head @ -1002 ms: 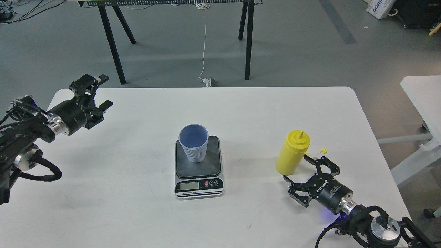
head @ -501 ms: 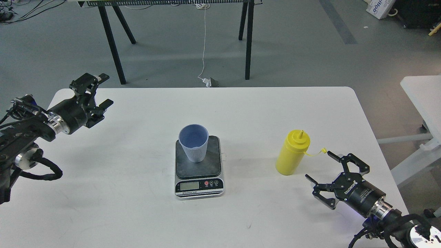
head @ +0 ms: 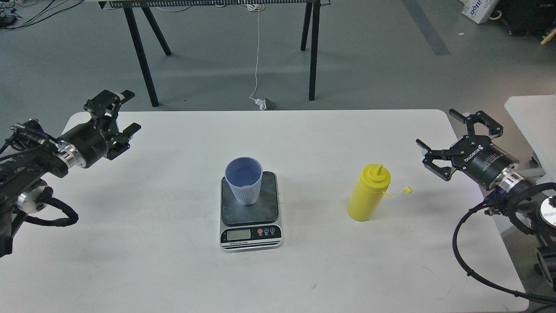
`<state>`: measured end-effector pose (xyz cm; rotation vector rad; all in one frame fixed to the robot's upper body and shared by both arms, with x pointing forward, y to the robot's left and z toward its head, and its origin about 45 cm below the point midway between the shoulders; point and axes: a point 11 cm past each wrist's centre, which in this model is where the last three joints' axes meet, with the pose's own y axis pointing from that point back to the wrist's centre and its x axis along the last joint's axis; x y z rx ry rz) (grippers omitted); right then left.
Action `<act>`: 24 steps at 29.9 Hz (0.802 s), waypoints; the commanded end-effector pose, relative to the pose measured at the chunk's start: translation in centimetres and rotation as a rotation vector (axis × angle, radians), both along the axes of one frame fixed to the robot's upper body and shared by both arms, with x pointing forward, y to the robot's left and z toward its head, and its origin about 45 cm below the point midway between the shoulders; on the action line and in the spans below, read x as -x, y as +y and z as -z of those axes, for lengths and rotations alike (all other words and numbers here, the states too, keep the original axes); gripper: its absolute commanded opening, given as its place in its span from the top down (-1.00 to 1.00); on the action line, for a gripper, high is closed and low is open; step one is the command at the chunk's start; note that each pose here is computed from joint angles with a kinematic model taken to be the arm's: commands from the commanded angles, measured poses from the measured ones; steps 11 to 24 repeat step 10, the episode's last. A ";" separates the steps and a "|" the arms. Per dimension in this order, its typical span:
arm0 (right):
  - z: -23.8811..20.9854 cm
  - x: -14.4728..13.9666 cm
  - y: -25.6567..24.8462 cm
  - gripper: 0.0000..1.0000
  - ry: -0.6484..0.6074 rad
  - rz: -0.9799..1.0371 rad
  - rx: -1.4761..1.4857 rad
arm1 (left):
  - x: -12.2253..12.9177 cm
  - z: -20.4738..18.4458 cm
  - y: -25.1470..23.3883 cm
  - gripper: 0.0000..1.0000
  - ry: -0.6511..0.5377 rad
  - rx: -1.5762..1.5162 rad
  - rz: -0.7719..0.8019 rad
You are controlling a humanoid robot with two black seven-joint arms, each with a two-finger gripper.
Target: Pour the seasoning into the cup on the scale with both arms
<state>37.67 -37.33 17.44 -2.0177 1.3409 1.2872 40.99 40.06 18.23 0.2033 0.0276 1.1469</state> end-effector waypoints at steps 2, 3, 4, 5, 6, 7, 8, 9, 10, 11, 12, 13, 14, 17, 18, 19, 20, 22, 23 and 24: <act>0.2 -1.2 2.0 -0.93 -0.001 -0.021 -0.030 | -0.2 -0.5 0.4 -0.99 -0.014 0.049 -0.034; 0.3 -1.2 2.3 -0.93 0.001 -0.022 -0.036 | -0.2 -0.6 0.4 -0.99 -0.016 0.055 -0.036; 0.4 -1.2 2.5 -0.93 0.003 -0.026 -0.039 | -0.2 -0.7 0.7 -0.99 -0.018 0.057 -0.042; 0.7 -1.2 2.7 -0.93 0.009 -0.026 -0.041 | -0.3 -0.8 0.8 -0.99 -0.020 0.058 -0.046; 0.9 -1.1 2.8 -0.93 0.016 -0.028 -0.039 | -0.3 -0.9 0.8 -0.99 -0.021 0.058 -0.047; 1.5 -1.0 2.8 -0.92 0.032 -0.029 -0.033 | -0.2 -1.0 1.1 -0.99 -0.023 0.056 -0.051; 1.8 -0.9 2.8 -0.92 0.042 -0.030 -0.028 | -0.2 -1.1 1.3 -0.99 -0.024 0.051 -0.054; 1.9 -1.0 2.8 -0.92 0.049 -0.031 -0.024 | -0.2 -1.3 1.7 -0.99 -0.026 0.045 -0.058; 2.0 -1.0 2.9 -0.92 0.051 -0.036 -0.020 | -0.1 -1.3 1.8 -0.99 -0.026 0.042 -0.061; 2.0 -1.0 2.9 -0.92 0.051 -0.036 -0.020 | -0.1 -1.3 1.8 -0.99 -0.026 0.042 -0.061; 2.0 -1.0 2.9 -0.92 0.051 -0.036 -0.020 | -0.1 -1.3 1.8 -0.99 -0.026 0.042 -0.061; 2.0 -1.0 2.9 -0.92 0.051 -0.036 -0.020 | -0.1 -1.3 1.8 -0.99 -0.026 0.042 -0.061; 2.0 -1.0 2.9 -0.92 0.051 -0.036 -0.020 | -0.1 -1.3 1.8 -0.99 -0.026 0.042 -0.061; 2.0 -1.0 2.9 -0.92 0.051 -0.036 -0.020 | -0.1 -1.3 1.8 -0.99 -0.026 0.042 -0.061; 2.0 -1.0 2.9 -0.92 0.051 -0.036 -0.020 | -0.1 -1.3 1.8 -0.99 -0.026 0.042 -0.061; 2.0 -1.0 2.9 -0.92 0.051 -0.036 -0.020 | -0.1 -1.3 1.8 -0.99 -0.026 0.042 -0.061; 2.0 -1.0 2.9 -0.92 0.051 -0.036 -0.020 | -0.1 -1.3 1.8 -0.99 -0.026 0.042 -0.061; 2.0 -1.0 2.9 -0.92 0.051 -0.036 -0.020 | -0.1 -1.3 1.8 -0.99 -0.026 0.042 -0.061; 2.0 -1.0 2.9 -0.92 0.051 -0.036 -0.020 | -0.1 -1.3 1.8 -0.99 -0.026 0.042 -0.061; 2.0 -1.0 2.9 -0.92 0.051 -0.036 -0.020 | -0.1 -1.3 1.8 -0.99 -0.026 0.042 -0.061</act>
